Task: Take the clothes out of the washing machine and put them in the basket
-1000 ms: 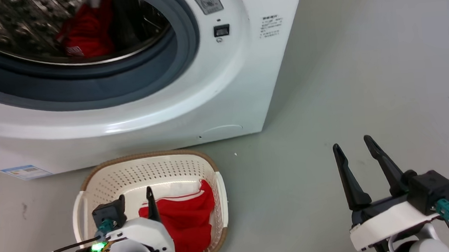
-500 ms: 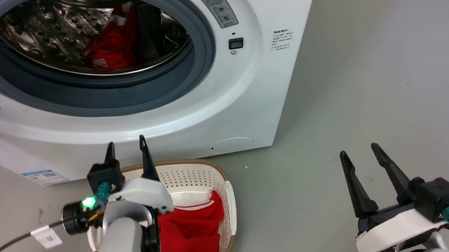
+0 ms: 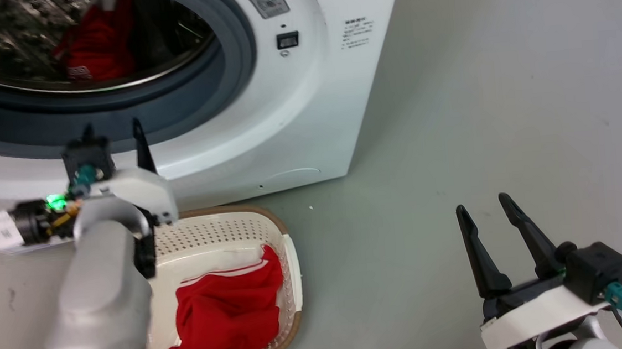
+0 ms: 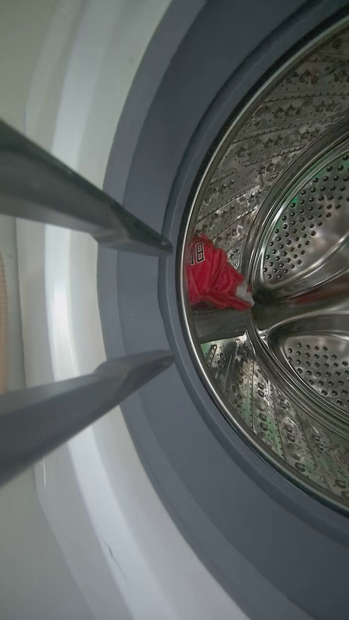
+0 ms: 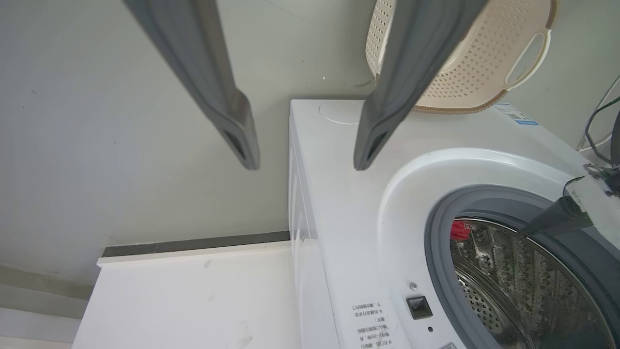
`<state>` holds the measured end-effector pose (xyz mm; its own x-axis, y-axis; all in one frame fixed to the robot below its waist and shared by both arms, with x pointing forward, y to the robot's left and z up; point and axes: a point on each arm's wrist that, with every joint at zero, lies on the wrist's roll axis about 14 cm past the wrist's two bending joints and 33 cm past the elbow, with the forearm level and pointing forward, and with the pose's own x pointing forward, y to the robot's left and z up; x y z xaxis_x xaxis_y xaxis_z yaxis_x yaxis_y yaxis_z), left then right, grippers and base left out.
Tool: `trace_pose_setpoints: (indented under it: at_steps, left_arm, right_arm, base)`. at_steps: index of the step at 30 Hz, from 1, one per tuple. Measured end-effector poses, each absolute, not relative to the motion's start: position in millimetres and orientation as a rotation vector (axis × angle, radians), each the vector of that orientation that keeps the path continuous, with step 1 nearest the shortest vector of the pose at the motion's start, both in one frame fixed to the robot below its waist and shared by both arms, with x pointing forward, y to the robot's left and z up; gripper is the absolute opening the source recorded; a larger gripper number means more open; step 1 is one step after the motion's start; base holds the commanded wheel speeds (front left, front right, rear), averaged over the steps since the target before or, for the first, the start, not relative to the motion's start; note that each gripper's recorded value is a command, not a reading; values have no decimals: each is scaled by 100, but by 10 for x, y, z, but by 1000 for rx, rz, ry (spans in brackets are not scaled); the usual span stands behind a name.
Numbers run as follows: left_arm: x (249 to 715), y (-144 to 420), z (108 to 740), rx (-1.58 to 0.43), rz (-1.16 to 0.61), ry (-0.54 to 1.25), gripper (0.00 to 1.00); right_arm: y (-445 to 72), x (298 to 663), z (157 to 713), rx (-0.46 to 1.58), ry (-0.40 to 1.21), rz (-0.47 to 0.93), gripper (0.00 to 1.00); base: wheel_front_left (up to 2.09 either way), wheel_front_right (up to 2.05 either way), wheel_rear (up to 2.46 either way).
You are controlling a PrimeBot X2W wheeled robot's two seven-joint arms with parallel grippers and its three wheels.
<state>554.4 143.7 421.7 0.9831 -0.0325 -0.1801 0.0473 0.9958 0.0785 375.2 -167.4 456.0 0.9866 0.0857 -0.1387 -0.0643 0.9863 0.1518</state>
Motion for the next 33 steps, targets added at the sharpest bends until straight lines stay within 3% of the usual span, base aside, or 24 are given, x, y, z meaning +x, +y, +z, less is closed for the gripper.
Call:
trace_pose_setpoints:
  at_steps: [20,33]
  left_arm:
    - [7170,1403,4053,288,-93,273,100]
    - [7705,1651,3587,483,-97,582,100]
  right_arm:
    - [-1857,3845,3939,195,277,-10,100]
    - [-1903,3815,3566,211,376,-43,100]
  base:
    - [0,0,0]
    - [0,0,0]
